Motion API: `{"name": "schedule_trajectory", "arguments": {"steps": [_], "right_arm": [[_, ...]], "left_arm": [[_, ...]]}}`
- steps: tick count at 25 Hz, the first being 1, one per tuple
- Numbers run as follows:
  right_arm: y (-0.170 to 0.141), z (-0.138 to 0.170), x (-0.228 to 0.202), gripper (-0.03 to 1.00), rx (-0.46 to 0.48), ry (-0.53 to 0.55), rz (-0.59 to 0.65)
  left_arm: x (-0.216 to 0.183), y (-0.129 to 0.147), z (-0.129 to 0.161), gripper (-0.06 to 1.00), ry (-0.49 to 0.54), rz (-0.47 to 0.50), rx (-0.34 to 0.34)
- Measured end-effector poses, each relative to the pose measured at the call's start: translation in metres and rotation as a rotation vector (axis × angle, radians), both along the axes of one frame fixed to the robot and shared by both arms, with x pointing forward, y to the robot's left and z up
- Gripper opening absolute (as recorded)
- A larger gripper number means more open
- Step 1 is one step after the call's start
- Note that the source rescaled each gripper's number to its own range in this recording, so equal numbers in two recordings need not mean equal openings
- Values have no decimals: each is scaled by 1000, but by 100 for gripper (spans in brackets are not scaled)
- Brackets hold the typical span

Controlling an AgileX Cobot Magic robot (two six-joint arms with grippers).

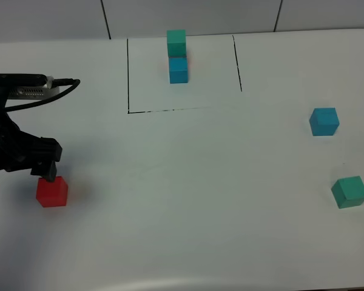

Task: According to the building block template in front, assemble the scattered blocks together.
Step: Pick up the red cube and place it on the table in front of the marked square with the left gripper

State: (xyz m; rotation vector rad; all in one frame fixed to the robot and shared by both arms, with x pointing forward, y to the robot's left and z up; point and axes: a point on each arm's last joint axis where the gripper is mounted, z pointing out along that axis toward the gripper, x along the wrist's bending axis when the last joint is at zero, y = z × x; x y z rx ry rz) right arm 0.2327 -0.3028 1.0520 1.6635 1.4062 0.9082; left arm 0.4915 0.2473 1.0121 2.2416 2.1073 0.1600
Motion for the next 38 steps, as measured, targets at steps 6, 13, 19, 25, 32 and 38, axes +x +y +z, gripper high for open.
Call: {"name": "schedule_trajectory", "arguments": {"steps": [6, 13, 19, 25, 32, 38], "right_arm": [[0, 0, 0, 79, 0, 0, 0], [0, 0, 0, 79, 0, 0, 0], [0, 0, 0, 79, 0, 0, 0], [0, 0, 0, 79, 0, 0, 0], [0, 0, 0, 79, 0, 0, 0], [0, 0, 0, 79, 0, 0, 0]], "left_arm": [[-5, 2, -22, 87, -32, 28, -5], [-1, 0, -48, 87, -32, 28, -12], [10, -4, -75, 87, 12, 40, -18], [17, -6, -99, 87, 42, 41, -15], [20, -7, -106, 72, 40, 39, -16], [20, -6, -106, 12, 34, 24, -3]]}}
